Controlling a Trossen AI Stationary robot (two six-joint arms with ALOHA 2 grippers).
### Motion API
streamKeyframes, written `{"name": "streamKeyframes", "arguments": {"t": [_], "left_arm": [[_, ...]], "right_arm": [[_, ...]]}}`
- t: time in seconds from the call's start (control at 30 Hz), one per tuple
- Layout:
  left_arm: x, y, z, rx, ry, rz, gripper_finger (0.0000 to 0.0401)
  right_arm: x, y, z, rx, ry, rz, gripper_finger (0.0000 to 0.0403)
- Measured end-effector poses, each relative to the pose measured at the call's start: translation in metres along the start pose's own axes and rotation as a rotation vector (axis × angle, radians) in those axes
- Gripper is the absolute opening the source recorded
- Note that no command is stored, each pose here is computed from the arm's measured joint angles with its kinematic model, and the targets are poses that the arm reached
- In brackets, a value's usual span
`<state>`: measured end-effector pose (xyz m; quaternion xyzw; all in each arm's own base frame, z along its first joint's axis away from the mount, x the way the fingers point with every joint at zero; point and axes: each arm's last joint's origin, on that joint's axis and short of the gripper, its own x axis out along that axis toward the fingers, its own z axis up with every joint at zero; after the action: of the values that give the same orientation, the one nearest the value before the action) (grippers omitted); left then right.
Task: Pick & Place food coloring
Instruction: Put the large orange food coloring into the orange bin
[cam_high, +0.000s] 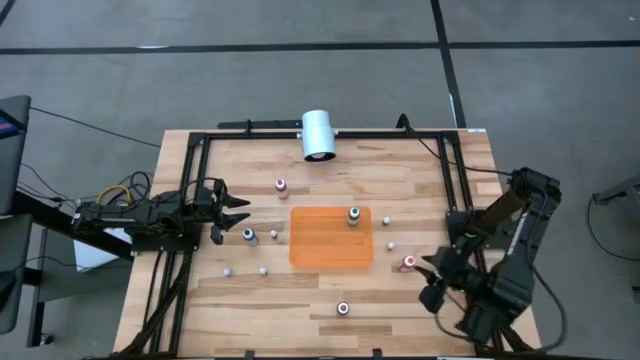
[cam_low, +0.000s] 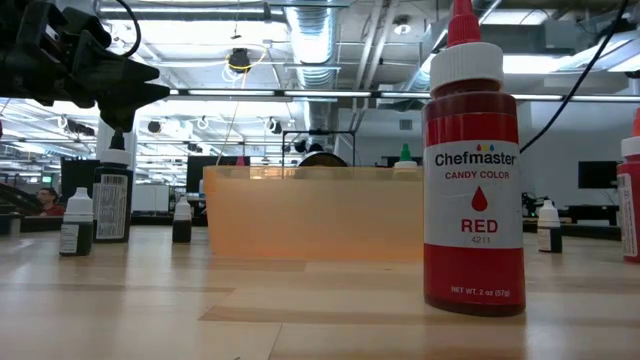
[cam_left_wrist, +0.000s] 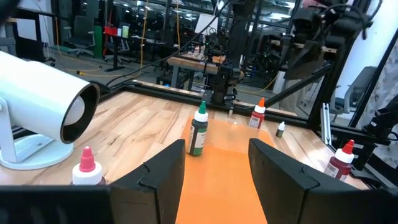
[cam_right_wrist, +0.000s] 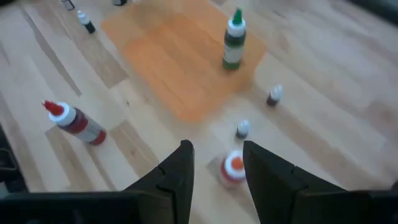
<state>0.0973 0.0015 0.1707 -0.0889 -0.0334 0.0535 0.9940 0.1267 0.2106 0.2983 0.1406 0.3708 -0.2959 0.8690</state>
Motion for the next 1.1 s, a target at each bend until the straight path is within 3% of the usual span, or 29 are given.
{"name": "streamKeyframes", "arguments": {"t": [0.23,0.57,0.83,1.1], "left_arm": [[0.0,0.0,0.0,0.008,0.0,0.001,0.0169],[0.0,0.0,0.0,0.009,0.0,0.0,0.0169],[0.0,0.0,0.0,0.009,0.0,0.0,0.0169],[0.0,0.0,0.0,0.008,0.0,0.001,0.0169]], "right_arm": [[0.013,-0.014,-0.036,0.101,-0.051,-0.009,0.0129],[0.045,-0.015,-0.066,0.177,-0.023,0.038,0.0129],[0.065,-0.021,-0.068,0.18,-0.024,-0.018,0.0129],[0.074,-0.019,-0.062,0.161,0.085,-0.095,0.0129]]}}
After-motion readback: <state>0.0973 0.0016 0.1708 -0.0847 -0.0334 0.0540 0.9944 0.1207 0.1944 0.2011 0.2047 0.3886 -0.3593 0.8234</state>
